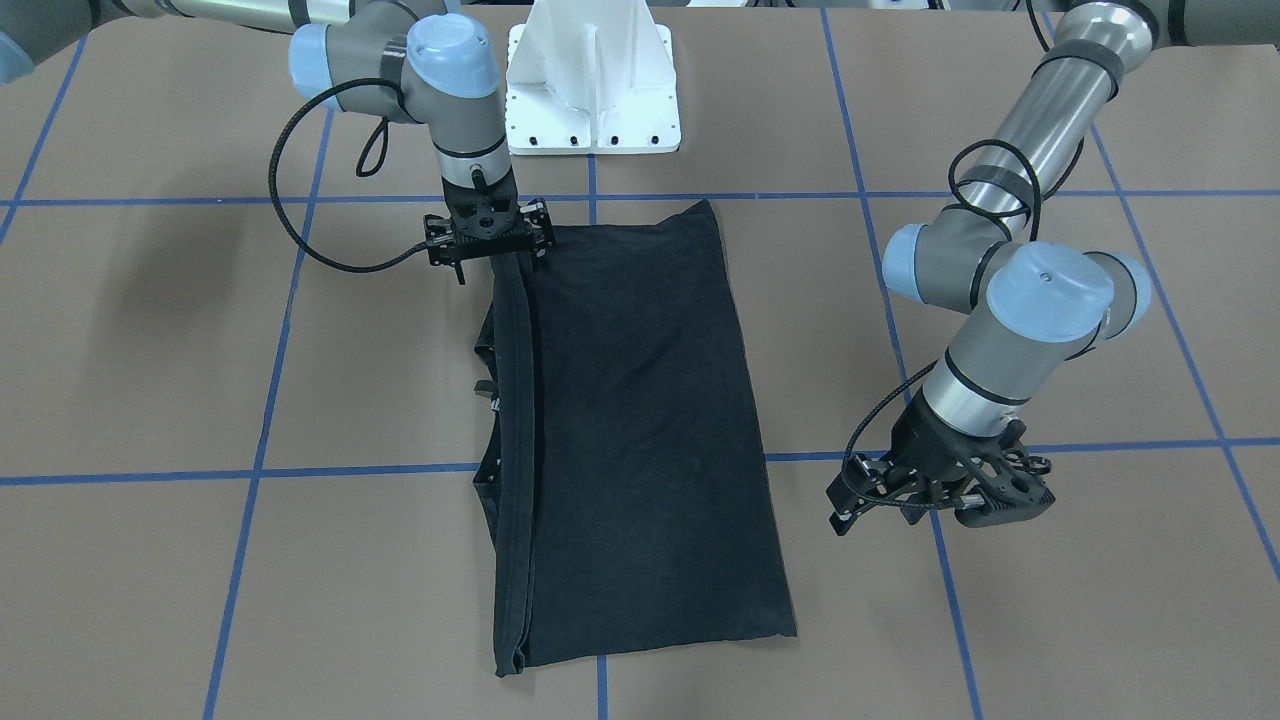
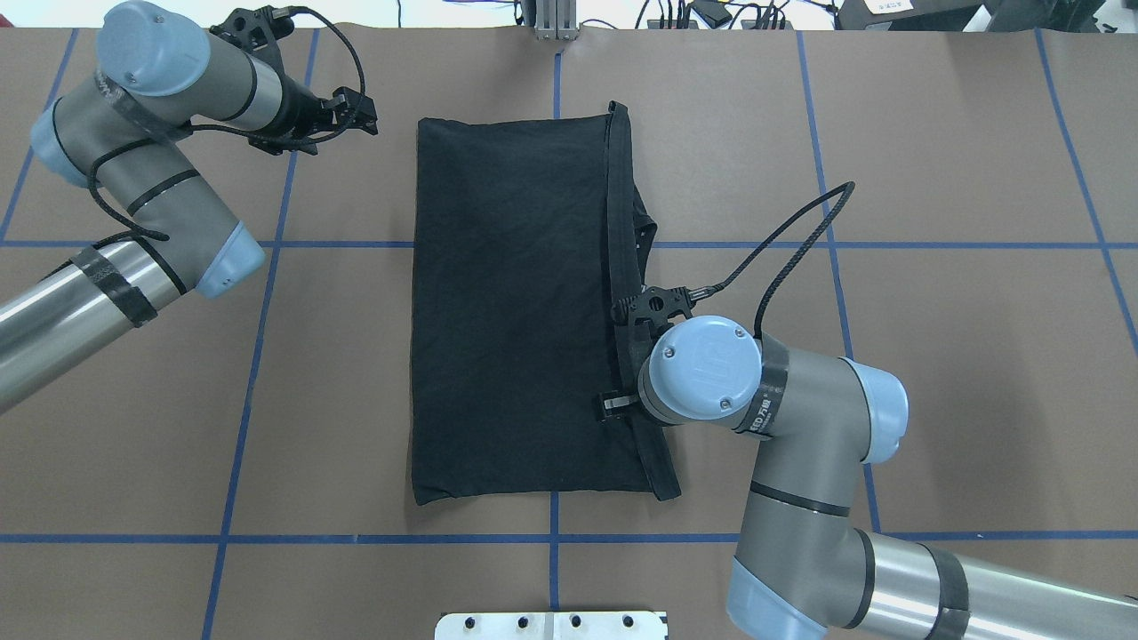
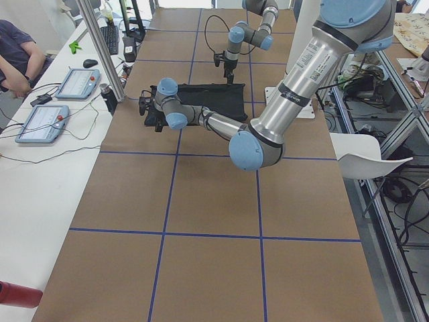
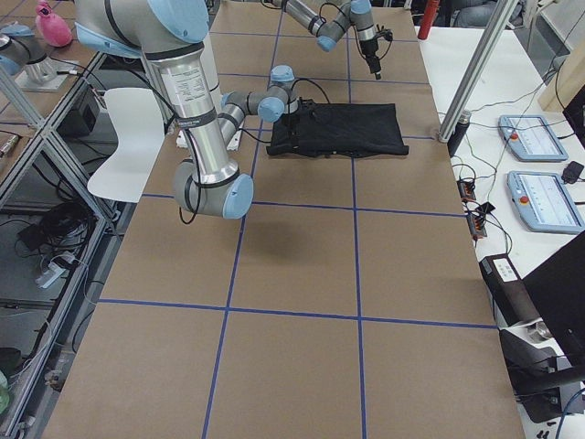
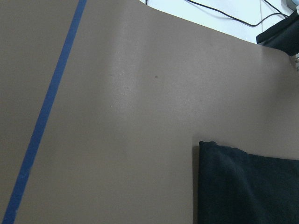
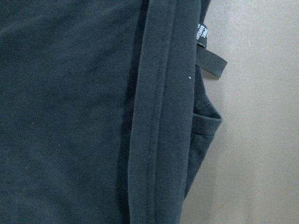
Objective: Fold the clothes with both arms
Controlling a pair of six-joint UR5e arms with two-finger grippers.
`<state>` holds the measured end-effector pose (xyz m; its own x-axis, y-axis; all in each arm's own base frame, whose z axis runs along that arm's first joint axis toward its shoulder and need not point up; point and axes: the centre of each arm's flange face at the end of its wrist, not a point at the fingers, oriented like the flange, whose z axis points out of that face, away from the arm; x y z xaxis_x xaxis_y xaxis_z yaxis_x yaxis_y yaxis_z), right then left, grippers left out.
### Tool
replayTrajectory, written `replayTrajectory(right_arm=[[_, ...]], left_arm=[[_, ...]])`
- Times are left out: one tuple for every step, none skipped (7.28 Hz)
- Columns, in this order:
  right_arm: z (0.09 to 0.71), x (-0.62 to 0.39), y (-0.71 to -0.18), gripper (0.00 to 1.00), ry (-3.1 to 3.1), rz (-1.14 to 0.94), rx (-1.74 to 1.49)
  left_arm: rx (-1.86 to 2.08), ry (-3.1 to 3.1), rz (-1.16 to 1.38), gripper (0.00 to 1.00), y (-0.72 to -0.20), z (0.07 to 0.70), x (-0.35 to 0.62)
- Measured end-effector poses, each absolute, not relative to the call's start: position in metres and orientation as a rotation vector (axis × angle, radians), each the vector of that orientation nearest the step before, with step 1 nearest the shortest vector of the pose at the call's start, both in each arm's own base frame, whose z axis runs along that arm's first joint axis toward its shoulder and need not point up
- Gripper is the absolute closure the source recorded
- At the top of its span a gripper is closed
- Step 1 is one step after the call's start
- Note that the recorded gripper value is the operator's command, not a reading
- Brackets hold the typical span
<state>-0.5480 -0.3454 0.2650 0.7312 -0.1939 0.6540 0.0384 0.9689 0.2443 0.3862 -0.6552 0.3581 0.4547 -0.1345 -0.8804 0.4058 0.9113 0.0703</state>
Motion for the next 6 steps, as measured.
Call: replayTrajectory(right_arm=[[0.262, -0.552, -0.347, 0.00, -0.728, -0.134, 0.217], [0.262, -0.556, -0.347, 0.00, -0.714, -0.141, 0.214], [0.266, -0.560, -0.349, 0.00, -0.700, -0.147, 0.211], [0.270, -0.563, -0.350, 0.00, -0.687, -0.155, 0.210], [0.273, -0.565, -0.351, 0.00, -0.678, -0.161, 0.209], [0.276, -0.567, -0.351, 0.00, -0.671, -0.165, 0.207]], left_arm=[[0.288, 1.049, -0.339, 0.00, -0.655, 0.359, 0.386], [0.288, 1.049, -0.340, 0.00, -0.655, 0.359, 0.386], [0.288, 1.048, -0.341, 0.00, -0.655, 0.360, 0.386], [0.287, 1.046, -0.342, 0.00, -0.655, 0.361, 0.386], [0.286, 1.045, -0.342, 0.00, -0.654, 0.363, 0.386], [0.285, 1.045, -0.342, 0.00, -0.654, 0.363, 0.385]])
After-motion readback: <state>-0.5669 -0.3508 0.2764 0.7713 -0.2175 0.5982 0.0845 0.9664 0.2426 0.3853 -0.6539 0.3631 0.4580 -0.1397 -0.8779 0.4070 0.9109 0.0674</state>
